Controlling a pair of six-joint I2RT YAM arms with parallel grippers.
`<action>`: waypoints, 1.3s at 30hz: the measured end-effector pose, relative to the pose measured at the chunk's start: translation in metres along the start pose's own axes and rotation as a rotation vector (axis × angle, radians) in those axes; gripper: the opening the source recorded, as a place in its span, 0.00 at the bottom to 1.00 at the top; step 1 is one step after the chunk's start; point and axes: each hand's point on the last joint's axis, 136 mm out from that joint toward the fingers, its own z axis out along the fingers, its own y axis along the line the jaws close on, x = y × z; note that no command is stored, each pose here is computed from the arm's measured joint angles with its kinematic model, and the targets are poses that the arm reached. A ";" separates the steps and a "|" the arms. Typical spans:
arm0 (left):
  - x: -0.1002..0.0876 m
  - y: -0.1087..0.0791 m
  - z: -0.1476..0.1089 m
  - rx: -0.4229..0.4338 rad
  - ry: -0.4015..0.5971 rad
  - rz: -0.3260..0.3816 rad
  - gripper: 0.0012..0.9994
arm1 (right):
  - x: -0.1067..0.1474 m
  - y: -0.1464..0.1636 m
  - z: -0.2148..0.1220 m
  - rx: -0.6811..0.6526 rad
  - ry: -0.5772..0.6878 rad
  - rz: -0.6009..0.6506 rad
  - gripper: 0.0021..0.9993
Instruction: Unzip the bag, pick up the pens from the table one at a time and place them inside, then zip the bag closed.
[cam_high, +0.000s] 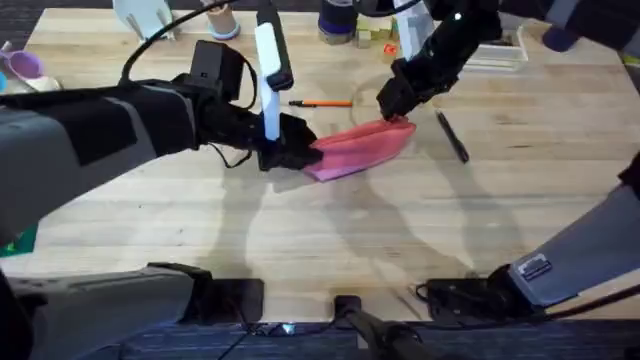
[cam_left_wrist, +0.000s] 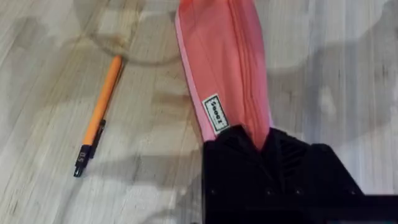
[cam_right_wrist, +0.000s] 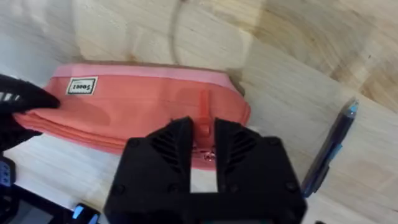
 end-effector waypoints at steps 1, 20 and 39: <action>0.000 0.000 0.000 0.000 0.000 0.000 0.04 | 0.000 0.000 0.000 0.000 0.001 0.000 0.17; 0.000 0.000 0.000 0.000 0.000 0.000 0.04 | 0.000 0.007 0.000 -0.038 -0.003 -0.001 0.03; 0.000 0.000 0.000 0.000 0.000 0.000 0.04 | -0.003 0.045 -0.002 -0.204 -0.015 -0.030 0.03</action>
